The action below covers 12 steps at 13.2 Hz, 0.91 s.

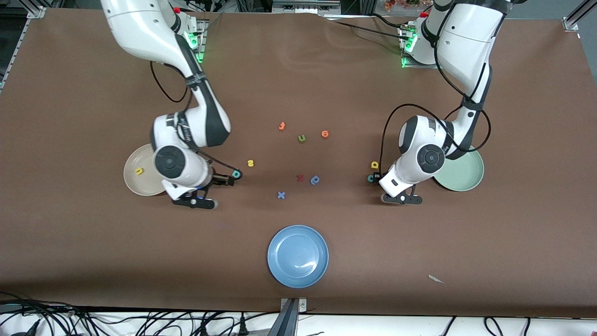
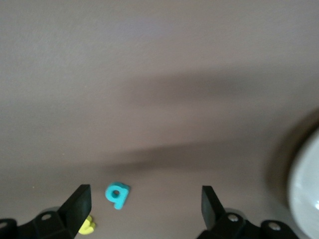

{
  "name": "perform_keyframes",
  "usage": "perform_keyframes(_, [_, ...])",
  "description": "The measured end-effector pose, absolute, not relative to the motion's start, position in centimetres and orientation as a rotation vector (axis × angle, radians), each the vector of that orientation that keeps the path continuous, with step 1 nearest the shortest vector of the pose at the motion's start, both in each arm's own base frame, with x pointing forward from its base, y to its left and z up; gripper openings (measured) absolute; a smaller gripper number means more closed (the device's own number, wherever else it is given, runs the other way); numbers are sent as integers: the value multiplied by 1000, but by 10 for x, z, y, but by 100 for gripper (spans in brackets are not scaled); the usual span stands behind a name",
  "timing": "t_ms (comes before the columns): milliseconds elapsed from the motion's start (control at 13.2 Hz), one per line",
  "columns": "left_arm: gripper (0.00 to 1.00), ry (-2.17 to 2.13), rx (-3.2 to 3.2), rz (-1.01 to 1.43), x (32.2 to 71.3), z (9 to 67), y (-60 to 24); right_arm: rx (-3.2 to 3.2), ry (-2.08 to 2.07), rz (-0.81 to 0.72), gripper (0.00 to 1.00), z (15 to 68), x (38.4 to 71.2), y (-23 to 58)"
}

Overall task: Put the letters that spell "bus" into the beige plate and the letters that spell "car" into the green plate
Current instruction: 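Grasp the cyan letter with the left gripper while the right gripper reaches, then drop the cyan letter on the green plate while the right gripper places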

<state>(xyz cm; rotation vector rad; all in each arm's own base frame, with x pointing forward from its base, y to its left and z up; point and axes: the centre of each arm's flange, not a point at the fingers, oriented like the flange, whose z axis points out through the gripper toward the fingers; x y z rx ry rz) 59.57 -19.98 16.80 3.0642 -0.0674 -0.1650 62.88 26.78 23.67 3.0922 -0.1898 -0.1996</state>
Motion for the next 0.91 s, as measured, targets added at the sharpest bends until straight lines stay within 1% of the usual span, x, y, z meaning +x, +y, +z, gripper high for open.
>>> perform_keyframes(75, [43, -64, 3065, -166, 596, 168, -200, 3083, -189, -201, 96, 225, 624, 278])
perform_keyframes(151, [38, -64, 3064, -166, 595, 169, -200, 3075, -183, -202, 96, 215, 619, 288])
perform_keyframes(226, [38, -63, 3064, -167, 595, 169, -200, 3070, -177, -201, 96, 207, 615, 294])
perform_keyframes(302, [32, -64, 3064, -167, 595, 170, -201, 3067, -174, -199, 95, 203, 614, 296])
perform_keyframes(377, [32, -63, 3064, -167, 595, 171, -200, 3066, -174, -200, 90, 199, 613, 296])
perform_keyframes(453, [27, -64, 3064, -167, 595, 171, -200, 3068, -173, -199, 90, 196, 612, 296])
perform_keyframes(528, [25, -63, 3064, -168, 595, 171, -200, 3071, -170, -193, 84, 193, 610, 298])
perform_keyframes(679, [12, -66, 3063, -166, 595, 173, -201, 3073, -168, -195, 79, 189, 607, 298])
perform_keyframes(755, [10, -67, 3064, -167, 595, 173, -201, 3078, -173, -206, 79, 187, 605, 300])
perform_keyframes(830, [10, -67, 3064, -167, 595, 173, -201, 3088, -186, -222, 76, 185, 603, 302])
perform_keyframes(906, [10, -67, 3064, -167, 595, 173, -201, 3094, -196, -235, 76, 183, 601, 303])
